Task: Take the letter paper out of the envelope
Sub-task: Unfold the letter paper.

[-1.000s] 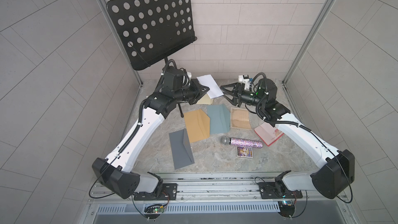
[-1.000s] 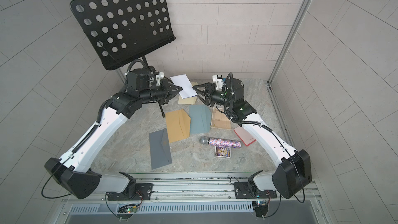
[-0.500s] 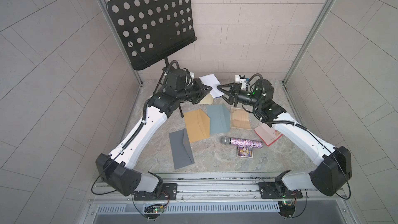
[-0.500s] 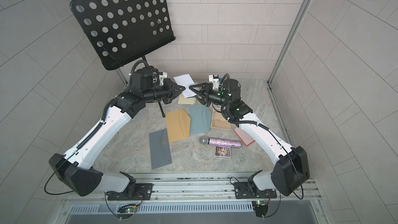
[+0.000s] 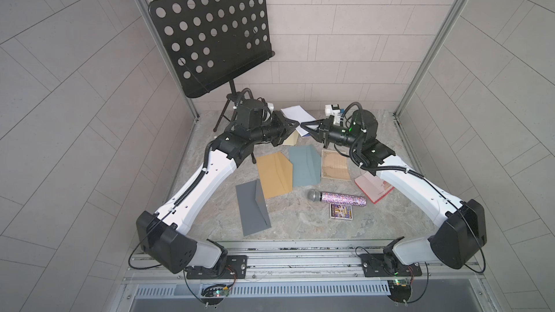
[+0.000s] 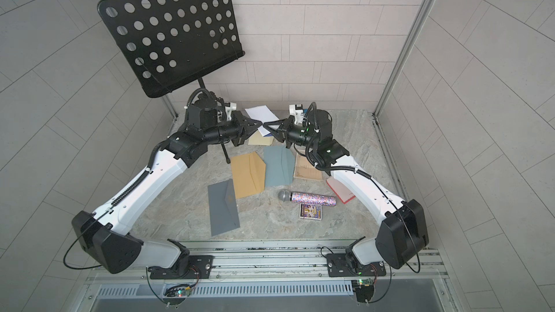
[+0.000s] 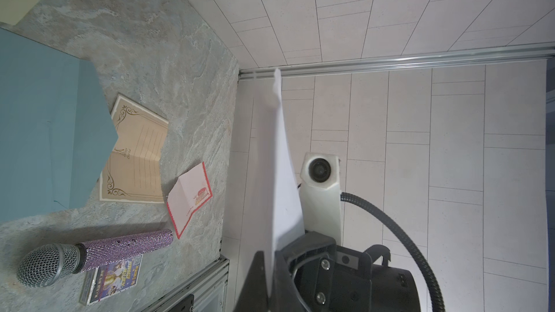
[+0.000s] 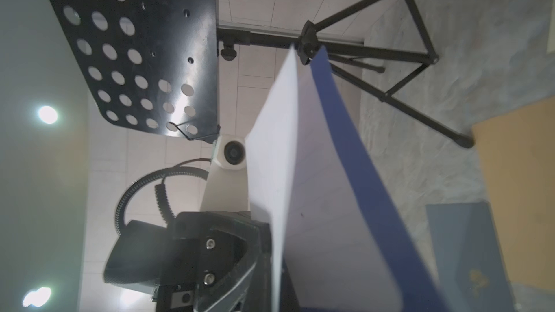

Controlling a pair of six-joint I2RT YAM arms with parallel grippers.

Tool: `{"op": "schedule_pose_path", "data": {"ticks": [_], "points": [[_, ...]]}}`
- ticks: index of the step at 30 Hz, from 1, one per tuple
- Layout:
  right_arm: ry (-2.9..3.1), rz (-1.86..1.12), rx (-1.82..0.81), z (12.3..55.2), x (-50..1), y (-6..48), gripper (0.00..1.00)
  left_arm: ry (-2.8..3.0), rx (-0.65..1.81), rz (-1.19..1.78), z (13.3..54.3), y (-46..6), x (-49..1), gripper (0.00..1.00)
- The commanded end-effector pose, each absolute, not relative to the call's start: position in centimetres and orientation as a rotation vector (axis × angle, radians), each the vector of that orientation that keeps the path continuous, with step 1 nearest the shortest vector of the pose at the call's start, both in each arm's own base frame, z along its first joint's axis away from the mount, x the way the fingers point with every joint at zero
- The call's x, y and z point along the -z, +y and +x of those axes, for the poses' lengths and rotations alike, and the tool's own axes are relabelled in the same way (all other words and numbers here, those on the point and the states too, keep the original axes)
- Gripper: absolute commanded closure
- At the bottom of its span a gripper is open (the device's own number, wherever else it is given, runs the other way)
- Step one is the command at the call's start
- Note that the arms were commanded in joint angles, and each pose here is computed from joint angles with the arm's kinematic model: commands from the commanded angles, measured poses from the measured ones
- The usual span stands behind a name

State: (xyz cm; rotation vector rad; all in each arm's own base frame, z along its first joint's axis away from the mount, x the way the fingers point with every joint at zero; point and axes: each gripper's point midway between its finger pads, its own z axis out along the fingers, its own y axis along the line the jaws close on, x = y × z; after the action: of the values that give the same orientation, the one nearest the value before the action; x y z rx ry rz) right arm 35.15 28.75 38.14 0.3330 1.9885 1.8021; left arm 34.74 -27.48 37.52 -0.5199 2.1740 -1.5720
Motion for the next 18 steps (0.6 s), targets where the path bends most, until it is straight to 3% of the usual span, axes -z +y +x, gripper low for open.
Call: {"op": "schedule_pose_path", "data": {"ticks": [1,3,6,18], "points": [[2.028,0.086,-1.61,33.5,-39.7,28.3,1.0,2.129,1.579,-0.549,34.5,-26.8,-39.1,0.53],[2.089,-0.09,-1.381,32.5,-39.0,27.4,1.0,2.142,1.523,-0.603,34.7,-25.2,-38.9,0.34],[2.129,-0.334,-1.045,31.4,-37.3,25.6,1.0,2.161,1.497,-0.682,35.0,-22.8,-38.7,0.2],[1.701,-0.902,-0.203,29.4,-35.3,22.6,1.0,2.313,1.665,-0.826,32.6,-23.4,-37.1,0.11]]}}
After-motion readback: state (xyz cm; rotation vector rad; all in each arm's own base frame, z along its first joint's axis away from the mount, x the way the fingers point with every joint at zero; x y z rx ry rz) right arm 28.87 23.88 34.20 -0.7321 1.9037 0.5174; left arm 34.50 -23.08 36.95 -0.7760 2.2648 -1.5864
